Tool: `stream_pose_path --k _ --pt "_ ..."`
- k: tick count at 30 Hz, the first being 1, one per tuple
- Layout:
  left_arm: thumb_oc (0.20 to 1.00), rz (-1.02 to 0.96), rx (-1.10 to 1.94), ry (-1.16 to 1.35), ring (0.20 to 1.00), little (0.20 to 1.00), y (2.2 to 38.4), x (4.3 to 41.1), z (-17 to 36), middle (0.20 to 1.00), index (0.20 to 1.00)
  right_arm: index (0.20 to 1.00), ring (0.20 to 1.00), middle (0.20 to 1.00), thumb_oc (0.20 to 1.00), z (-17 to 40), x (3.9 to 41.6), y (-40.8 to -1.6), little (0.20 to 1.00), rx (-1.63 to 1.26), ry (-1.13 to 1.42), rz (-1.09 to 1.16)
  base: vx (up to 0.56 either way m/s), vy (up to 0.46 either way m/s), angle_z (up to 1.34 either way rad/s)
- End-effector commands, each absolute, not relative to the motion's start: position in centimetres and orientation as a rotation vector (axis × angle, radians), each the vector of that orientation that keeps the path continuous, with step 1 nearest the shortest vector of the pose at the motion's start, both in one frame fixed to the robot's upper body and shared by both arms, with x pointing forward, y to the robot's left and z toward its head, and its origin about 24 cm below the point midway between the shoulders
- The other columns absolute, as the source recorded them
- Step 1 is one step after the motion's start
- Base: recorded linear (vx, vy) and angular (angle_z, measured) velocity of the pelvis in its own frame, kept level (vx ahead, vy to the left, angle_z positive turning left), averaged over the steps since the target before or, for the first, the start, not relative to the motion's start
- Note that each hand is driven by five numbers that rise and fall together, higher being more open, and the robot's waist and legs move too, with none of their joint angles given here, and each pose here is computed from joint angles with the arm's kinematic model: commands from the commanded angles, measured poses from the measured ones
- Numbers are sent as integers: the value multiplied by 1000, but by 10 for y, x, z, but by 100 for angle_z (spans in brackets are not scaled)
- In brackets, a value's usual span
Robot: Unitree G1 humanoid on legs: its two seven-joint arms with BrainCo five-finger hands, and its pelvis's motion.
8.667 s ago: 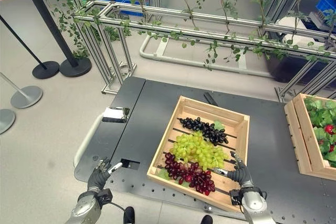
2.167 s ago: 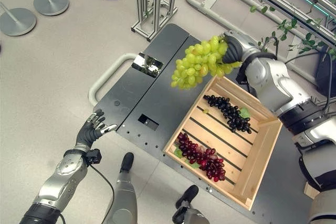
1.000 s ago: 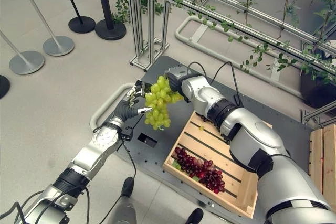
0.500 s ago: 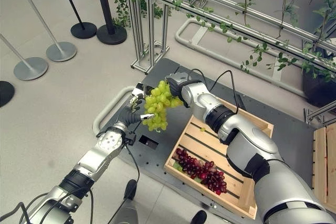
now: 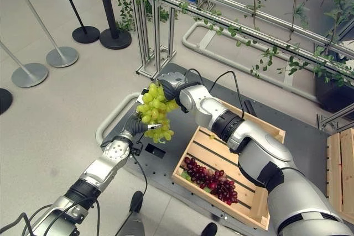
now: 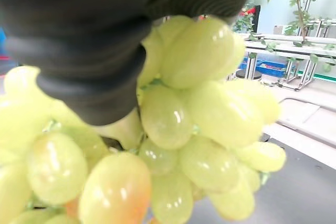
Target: Pick up the fruits from the basket on one side to the basket on the other side
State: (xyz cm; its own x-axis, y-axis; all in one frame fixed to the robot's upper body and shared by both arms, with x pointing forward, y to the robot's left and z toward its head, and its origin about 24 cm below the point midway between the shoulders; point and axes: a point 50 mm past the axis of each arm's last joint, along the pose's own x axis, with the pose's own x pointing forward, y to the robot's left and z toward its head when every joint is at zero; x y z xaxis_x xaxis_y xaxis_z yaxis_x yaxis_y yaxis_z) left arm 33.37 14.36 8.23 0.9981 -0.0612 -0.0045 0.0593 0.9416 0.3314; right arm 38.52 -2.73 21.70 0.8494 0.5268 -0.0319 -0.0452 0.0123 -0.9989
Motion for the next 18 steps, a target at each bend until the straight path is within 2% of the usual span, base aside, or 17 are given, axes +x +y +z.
stream_pose_path --k 1,7,13,18 --pt "1000 -44 295 -101 1000 1000 128 344 102 1000 1000 200 200 200 200 279 371 -6 200 -1336 -642 383 0 0 0" --pt "1000 16 255 -145 1000 1000 124 350 115 1000 1000 200 200 200 200 276 362 8 200 -1202 -678 430 0 0 0" --pt "1000 -5 78 -176 1000 1000 103 352 128 1000 1000 200 200 200 200 272 353 25 200 -1024 -693 464 0 0 0" --pt "1000 -28 59 -176 1000 1000 98 351 128 1000 1000 200 200 200 200 270 350 32 200 -958 -695 486 0 0 0"
